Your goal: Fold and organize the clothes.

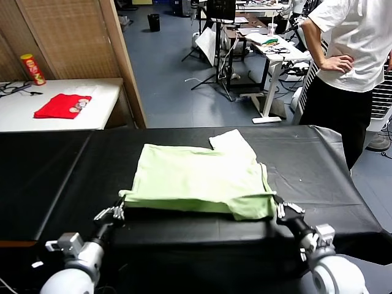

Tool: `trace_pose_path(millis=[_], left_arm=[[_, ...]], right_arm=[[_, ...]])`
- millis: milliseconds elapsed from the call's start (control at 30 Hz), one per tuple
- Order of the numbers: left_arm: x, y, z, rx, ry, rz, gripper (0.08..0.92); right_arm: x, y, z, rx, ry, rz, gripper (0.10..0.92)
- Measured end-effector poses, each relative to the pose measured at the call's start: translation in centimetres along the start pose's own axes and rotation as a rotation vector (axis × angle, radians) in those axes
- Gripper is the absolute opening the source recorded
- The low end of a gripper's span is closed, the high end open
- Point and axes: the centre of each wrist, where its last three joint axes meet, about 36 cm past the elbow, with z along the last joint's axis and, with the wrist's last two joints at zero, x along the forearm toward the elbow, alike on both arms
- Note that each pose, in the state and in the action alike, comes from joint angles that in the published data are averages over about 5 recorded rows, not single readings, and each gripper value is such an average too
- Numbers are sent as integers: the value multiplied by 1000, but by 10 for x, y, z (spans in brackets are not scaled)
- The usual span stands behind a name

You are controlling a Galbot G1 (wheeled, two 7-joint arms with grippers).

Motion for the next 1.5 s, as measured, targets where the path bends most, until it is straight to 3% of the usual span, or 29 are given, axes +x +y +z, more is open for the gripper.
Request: trace_pose_path(millis=[167,333,400,533,600,733,800,967,1067,1200,1333,1500], left_arm=[[-19,4,3,-29,4,-12,127],[-34,10,8,-45,29,-33,145],[-37,11,10,-49,33,-39,208],[-36,13,13,-56,40,-44,420],[-33,14,14,-60,43,-42,537],[-24,16,13,-67,47,-34,728],[-20,17,14,-68,50,-34,781],[-14,19,17,-59,62,-33,797],[-14,20,20,-44,71,-29,798],[-16,21,25,-12,87,-22,775],[-18,23,27,16,101,-11,616],[-18,24,29,22,111,1,348]], right_arm=[[-7,0,1,-22,32,-11,180],[9,2,-8,-9,51,-23,408],[19,5,-12,5,54,-23,526],[38,11,-13,35,62,-25,722],[45,14,-10,45,75,-30,776],[55,20,-3,53,101,-44,796],[57,23,0,54,110,-52,781],[59,27,4,61,125,-65,694],[59,28,6,65,132,-73,591],[61,31,9,65,138,-80,378],[62,32,9,65,140,-83,211],[66,31,9,72,143,-83,132]])
